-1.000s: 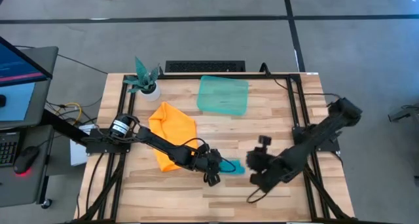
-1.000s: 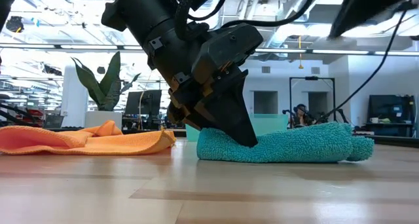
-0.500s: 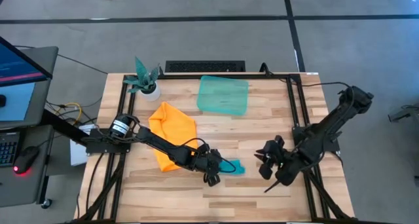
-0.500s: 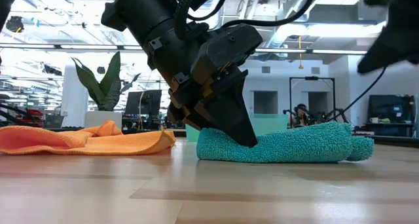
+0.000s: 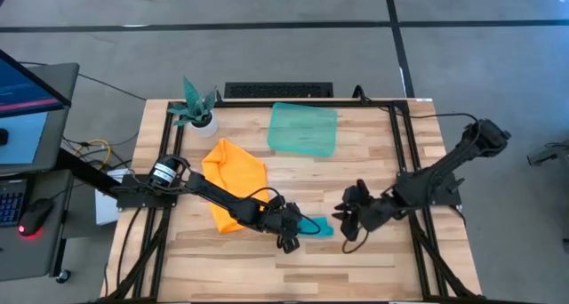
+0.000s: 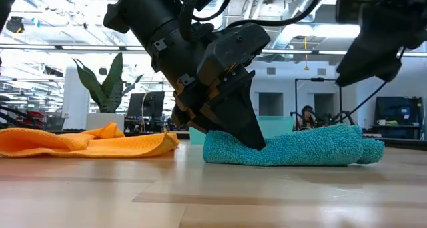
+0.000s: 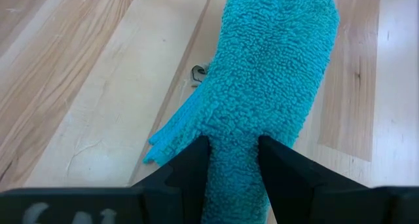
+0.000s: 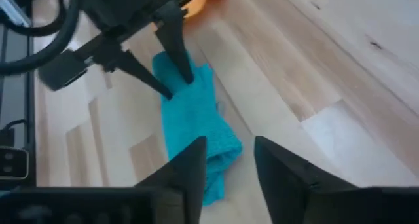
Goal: Roll microfiber towels into tight, uniform cylinder then place into a basket
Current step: Put the rolled blue microfiber towel into the green bin
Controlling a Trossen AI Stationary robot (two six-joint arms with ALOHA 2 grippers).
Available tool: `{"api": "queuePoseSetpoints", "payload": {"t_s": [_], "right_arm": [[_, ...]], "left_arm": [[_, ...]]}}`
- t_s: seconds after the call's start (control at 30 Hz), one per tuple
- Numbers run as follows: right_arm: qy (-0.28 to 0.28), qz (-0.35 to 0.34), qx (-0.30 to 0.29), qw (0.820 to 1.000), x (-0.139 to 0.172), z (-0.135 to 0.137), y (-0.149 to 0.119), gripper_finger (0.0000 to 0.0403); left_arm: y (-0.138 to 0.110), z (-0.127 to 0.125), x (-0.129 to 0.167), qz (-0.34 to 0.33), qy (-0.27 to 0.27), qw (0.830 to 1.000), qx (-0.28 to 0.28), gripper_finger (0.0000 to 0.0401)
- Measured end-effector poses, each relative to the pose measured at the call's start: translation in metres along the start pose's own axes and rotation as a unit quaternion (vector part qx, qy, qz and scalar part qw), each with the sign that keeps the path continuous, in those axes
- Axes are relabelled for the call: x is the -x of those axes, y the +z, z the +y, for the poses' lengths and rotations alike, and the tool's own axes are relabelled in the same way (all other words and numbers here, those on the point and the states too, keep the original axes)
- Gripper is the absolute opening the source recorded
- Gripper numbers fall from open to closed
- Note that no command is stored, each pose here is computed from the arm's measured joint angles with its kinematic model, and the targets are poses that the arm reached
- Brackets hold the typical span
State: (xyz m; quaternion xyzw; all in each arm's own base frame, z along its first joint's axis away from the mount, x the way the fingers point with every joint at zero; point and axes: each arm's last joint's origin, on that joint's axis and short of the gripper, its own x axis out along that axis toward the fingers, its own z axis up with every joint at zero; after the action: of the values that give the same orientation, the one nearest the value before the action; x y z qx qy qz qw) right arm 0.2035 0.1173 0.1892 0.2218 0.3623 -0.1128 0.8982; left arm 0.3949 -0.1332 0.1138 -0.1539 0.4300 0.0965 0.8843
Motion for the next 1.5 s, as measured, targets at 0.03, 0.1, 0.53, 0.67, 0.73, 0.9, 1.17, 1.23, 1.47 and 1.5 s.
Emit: {"api": "queuePoseSetpoints", "payload": {"t_s": [0.03, 0.1, 0.53, 0.67, 0.73, 0.9, 1.17, 1.23, 1.47, 1.5], "right_arm": [[0.000, 0.004, -0.004, 1.000, -0.001, -0.002, 0.002, 0.0166], [0.000, 0.013, -0.014, 1.000, -0.004, -0.005, 0.006, 0.0189], [0.014, 0.036, -0.017, 0.999, -0.052, 0.000, -0.001, 0.0225], [0.002, 0.056, -0.026, 0.998, -0.071, -0.004, -0.007, 0.0224], [-0.001, 0.078, -0.035, 0.996, -0.078, -0.008, -0.010, 0.0224], [0.029, 0.118, -0.056, 0.991, -0.093, -0.009, -0.014, 0.0223], [0.067, 0.145, -0.055, 0.986, -0.100, -0.007, -0.016, 0.0221], [0.076, 0.155, -0.055, 0.983, -0.100, -0.007, -0.016, 0.0213], [0.087, 0.178, -0.057, 0.979, -0.101, -0.007, -0.019, 0.0125], [0.087, 0.180, -0.058, 0.978, -0.101, -0.008, -0.019, 0.0107]], "left_arm": [[0.000, 0.000, 0.000, 0.000, 0.000, 1.000, 0.000, 0.0130], [0.000, 0.000, 0.000, 0.000, 0.000, 1.000, 0.000, 0.0130], [0.000, 0.000, 0.000, 0.000, -0.001, 1.000, -0.008, 0.0130], [0.000, 0.000, 0.000, 0.000, -0.001, 1.000, -0.008, 0.0130], [0.000, 0.000, 0.000, 0.000, -0.001, 1.000, -0.008, 0.0130], [0.000, 0.000, 0.000, 0.000, -0.001, 1.000, -0.008, 0.0130], [0.000, 0.000, 0.000, -0.001, -0.001, 1.000, -0.008, 0.0130], [0.000, 0.000, 0.000, 0.000, -0.002, 1.000, -0.008, 0.0130], [0.000, 0.000, 0.000, 0.000, -0.002, 1.000, -0.007, 0.0130], [0.000, 0.000, 0.000, 0.000, -0.002, 1.000, -0.007, 0.0130]]}}
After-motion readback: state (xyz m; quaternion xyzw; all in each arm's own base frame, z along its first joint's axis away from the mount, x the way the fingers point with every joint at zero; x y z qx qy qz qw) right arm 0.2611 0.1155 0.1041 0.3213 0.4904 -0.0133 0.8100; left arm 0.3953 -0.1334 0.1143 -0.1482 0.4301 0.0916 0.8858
